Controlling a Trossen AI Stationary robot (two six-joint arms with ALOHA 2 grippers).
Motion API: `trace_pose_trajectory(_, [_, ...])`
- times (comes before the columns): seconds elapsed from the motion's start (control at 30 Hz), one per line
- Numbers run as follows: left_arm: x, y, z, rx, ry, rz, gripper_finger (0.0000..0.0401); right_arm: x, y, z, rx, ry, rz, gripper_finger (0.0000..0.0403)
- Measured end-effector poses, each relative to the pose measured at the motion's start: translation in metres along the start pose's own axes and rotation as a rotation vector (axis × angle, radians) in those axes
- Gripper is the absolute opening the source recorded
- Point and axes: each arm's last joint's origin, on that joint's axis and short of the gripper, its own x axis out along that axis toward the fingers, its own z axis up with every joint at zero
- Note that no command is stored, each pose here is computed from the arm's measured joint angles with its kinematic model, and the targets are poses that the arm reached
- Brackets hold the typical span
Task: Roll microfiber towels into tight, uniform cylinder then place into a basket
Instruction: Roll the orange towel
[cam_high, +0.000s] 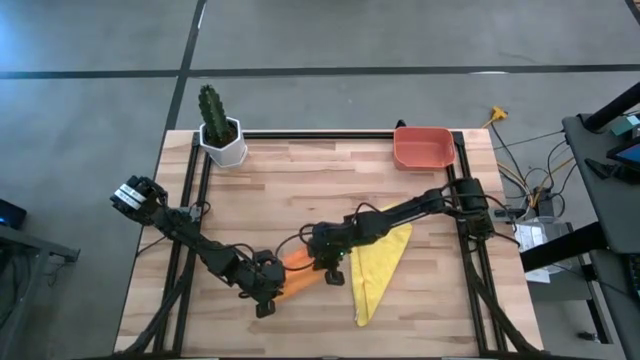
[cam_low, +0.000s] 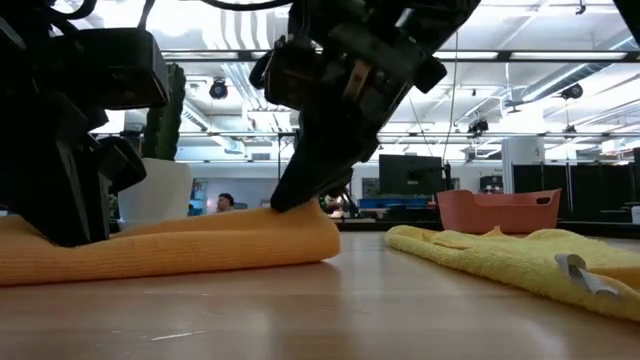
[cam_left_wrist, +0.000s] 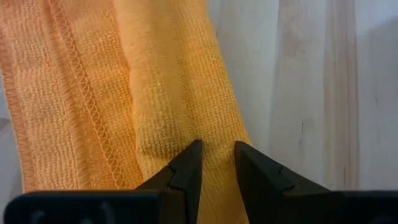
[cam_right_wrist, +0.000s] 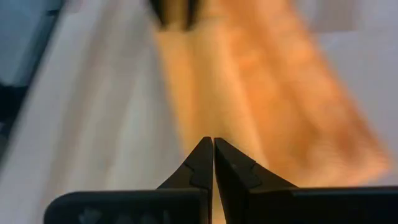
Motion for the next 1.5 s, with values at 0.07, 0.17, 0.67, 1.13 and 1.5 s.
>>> trace_pose_trajectory(0.07, [0.0, 0.0, 0.0, 0.0, 0.004, -0.009, 0.008, 0.0, -0.001, 0.0, -0.002, -0.007, -0.039, 0.0009])
trace_pose_trajectory(0.17, [0.0, 0.0, 0.0, 0.0, 0.006, -0.011, 0.008, 0.002, -0.002, -0.001, -0.028, -0.003, -0.045, 0.0009])
trace_pose_trajectory(0.67, [-0.001, -0.003, 0.001, 0.01, 0.03, -0.039, 0.008, 0.034, -0.014, -0.018, -0.106, 0.042, -0.03, 0.0009])
trace_pose_trajectory(1.13, [-0.03, 0.0, 0.004, 0.105, 0.037, -0.041, 0.008, 0.028, -0.017, -0.021, 0.059, 0.104, 0.022, 0.0073])
trace_pose_trajectory(1.5, [-0.059, -0.003, 0.018, 0.321, -0.116, -0.066, 0.0086, 0.019, -0.028, -0.017, 0.305, 0.108, 0.114, 0.0137])
